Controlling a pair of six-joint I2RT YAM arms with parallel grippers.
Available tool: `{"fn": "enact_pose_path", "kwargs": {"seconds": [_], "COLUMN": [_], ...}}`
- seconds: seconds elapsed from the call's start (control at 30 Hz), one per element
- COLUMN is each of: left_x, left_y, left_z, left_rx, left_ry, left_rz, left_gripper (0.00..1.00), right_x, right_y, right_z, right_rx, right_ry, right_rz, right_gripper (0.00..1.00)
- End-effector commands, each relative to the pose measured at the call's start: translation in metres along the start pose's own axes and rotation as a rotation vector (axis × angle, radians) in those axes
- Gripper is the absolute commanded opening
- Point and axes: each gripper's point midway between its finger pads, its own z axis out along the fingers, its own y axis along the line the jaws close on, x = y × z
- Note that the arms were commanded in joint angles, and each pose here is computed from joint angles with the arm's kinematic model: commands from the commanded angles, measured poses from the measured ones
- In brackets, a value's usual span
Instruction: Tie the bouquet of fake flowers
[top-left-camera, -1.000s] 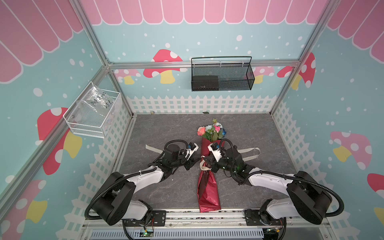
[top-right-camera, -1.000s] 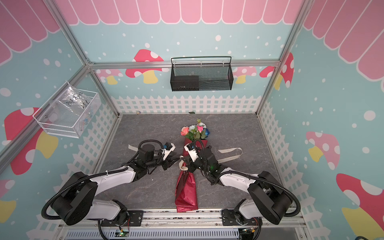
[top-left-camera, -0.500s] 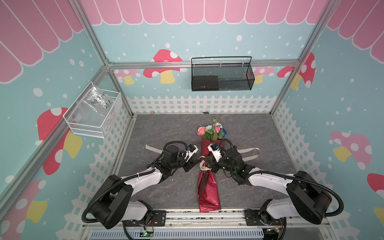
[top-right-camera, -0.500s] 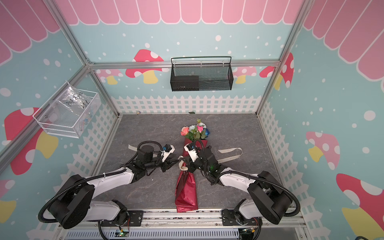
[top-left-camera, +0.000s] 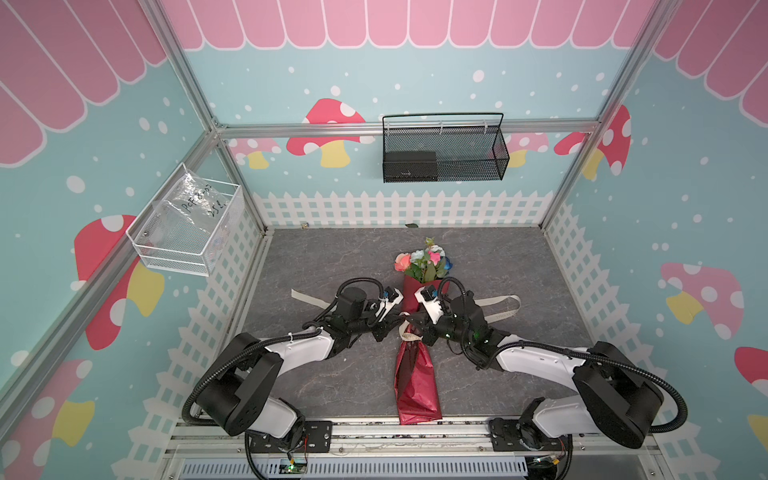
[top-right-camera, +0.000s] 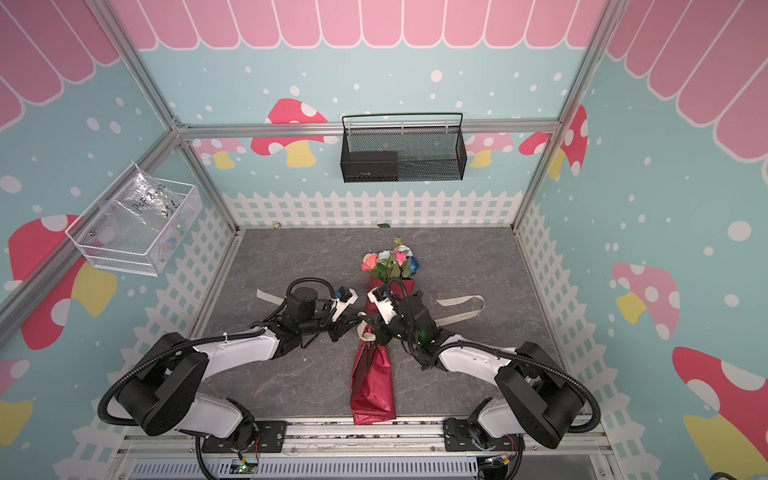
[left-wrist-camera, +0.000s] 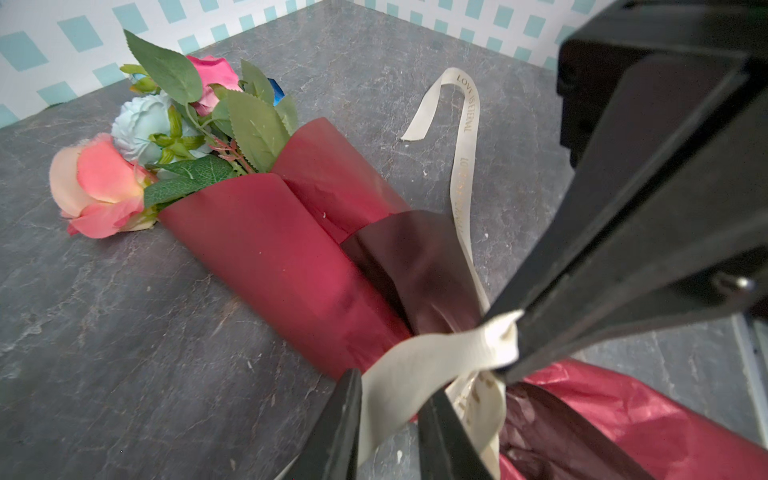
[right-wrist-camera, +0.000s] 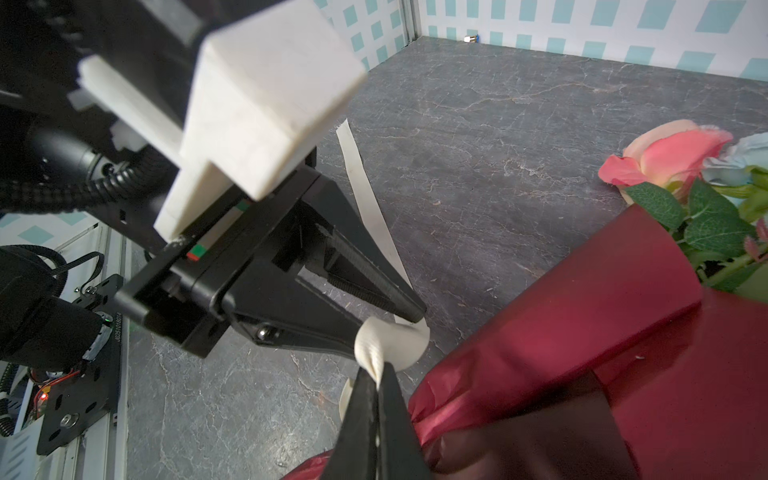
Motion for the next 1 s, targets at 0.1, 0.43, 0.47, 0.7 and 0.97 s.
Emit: {"fn": "enact_pose_path", "kwargs": {"seconds": [0.1,0.43,0.47,0.7,0.97], "left_x": [-0.03,-0.026,-0.024,-0.022,-0.025], "left_y": [0.003,-0.02,-0.021,-0.022,-0.025], "left_z": [-0.002,-0.013,-0.013,-0.014,-0.013], "left_rx": [-0.015,-0.003,-0.001,-0.003,0.008], "left_ry": [-0.071,-0.049,-0.046,-0.053,-0.062], "left_rz": [0.02,-0.007,-0.013,-0.017,-0.013], "left_gripper": [0.0,0.0,0.0,0.0,0.0], "right_x": [-0.009,-0.036,-0.034,0.003,0.046], "right_y": [0.001,-0.046,-0.057,-0.138,-0.212], "right_z": [0.003,-0.054,-0.065,-0.149,-0.181], "right_rx": [0.006,0.371,0.439,0.806,0.993], "right_ry": [0.0,-0.043,-0.045,-0.026,0.045], "right_rz": [-0.018,0.121,0.161,0.515,0.7], "right_gripper": [0.05,0.37,0.38,0.45,0.46]}}
